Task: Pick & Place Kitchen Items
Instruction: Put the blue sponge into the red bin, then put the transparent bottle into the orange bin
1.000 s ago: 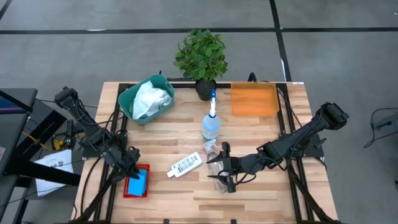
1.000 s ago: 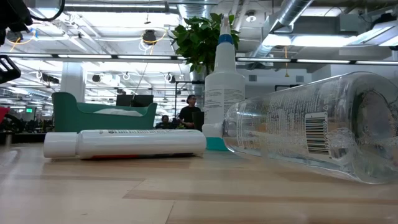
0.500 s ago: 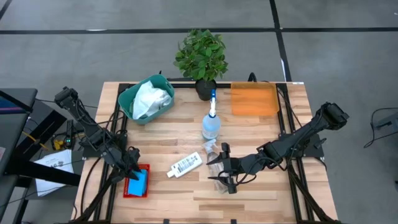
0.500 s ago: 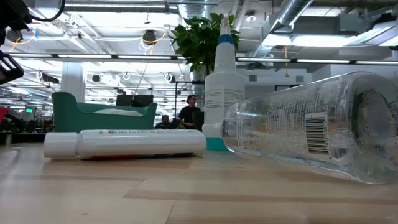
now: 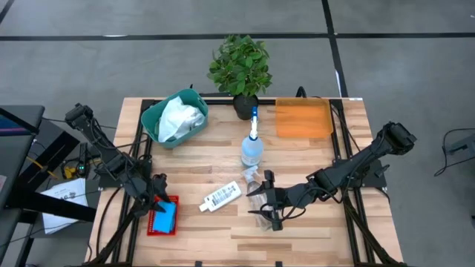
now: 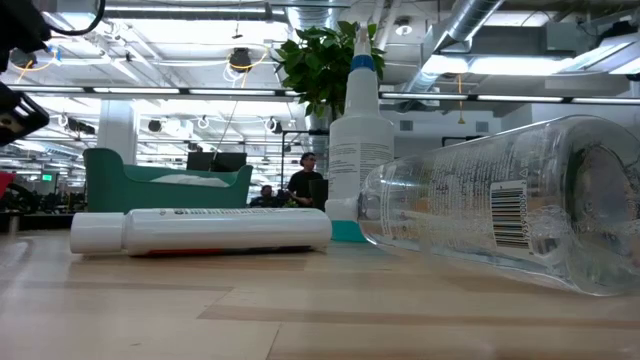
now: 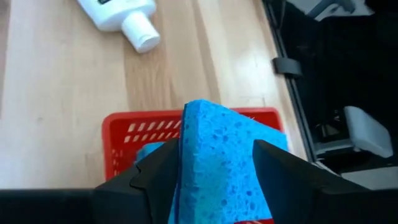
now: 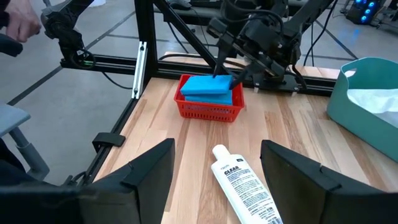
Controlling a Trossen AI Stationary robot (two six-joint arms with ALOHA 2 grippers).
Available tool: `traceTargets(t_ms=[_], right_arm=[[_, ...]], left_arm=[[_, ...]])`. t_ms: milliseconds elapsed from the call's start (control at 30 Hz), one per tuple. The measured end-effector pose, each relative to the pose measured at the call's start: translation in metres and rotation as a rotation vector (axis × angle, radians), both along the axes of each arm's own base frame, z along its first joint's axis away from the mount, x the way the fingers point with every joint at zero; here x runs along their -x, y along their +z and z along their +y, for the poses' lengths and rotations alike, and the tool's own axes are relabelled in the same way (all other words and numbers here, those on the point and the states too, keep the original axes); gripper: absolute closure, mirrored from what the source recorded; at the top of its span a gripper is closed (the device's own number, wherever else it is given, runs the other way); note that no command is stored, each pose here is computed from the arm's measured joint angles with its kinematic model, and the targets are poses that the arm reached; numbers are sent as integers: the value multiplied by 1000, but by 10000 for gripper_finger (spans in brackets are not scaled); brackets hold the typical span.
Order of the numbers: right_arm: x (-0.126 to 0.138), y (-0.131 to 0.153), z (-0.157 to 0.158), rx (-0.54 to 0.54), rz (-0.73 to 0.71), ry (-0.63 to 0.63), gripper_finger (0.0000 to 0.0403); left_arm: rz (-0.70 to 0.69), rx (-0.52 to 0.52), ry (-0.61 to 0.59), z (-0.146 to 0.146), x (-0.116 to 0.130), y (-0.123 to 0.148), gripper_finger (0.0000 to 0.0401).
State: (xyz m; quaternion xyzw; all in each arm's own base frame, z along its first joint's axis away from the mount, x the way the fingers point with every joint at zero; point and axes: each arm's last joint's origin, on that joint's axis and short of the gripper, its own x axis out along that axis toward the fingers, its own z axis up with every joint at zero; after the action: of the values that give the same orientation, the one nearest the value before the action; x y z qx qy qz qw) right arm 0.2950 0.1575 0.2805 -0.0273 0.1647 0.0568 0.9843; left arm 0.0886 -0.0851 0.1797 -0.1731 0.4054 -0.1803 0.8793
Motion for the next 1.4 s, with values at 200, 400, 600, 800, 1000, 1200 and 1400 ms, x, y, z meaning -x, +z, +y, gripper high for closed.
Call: traceTargets(t_ms=[200, 400, 600, 800, 1000, 1200, 1400], right_arm=[[0, 0, 0, 0, 0, 0, 171], [0, 0, 0, 1, 2, 0, 171], [0, -1, 0, 3, 6, 0, 171], [0, -1, 0, 4, 6, 0, 171], [0, -1, -1, 8, 6, 0, 171], [1, -2, -1, 20, 22, 1, 171], [1, -4, -1, 28, 34, 3, 171]], left_arm=[[-14, -33, 0, 1, 0, -1, 196], [-23, -48, -16, 1, 0, -1, 196], [-53, -76, -17, 1, -1, 0, 196], [-108, -70, -43, -1, -3, 3, 196], [-160, -97, -62, -2, -4, 5, 196], [-232, -140, -72, -2, -6, 8, 196], [-276, -146, -35, -2, -8, 11, 196]])
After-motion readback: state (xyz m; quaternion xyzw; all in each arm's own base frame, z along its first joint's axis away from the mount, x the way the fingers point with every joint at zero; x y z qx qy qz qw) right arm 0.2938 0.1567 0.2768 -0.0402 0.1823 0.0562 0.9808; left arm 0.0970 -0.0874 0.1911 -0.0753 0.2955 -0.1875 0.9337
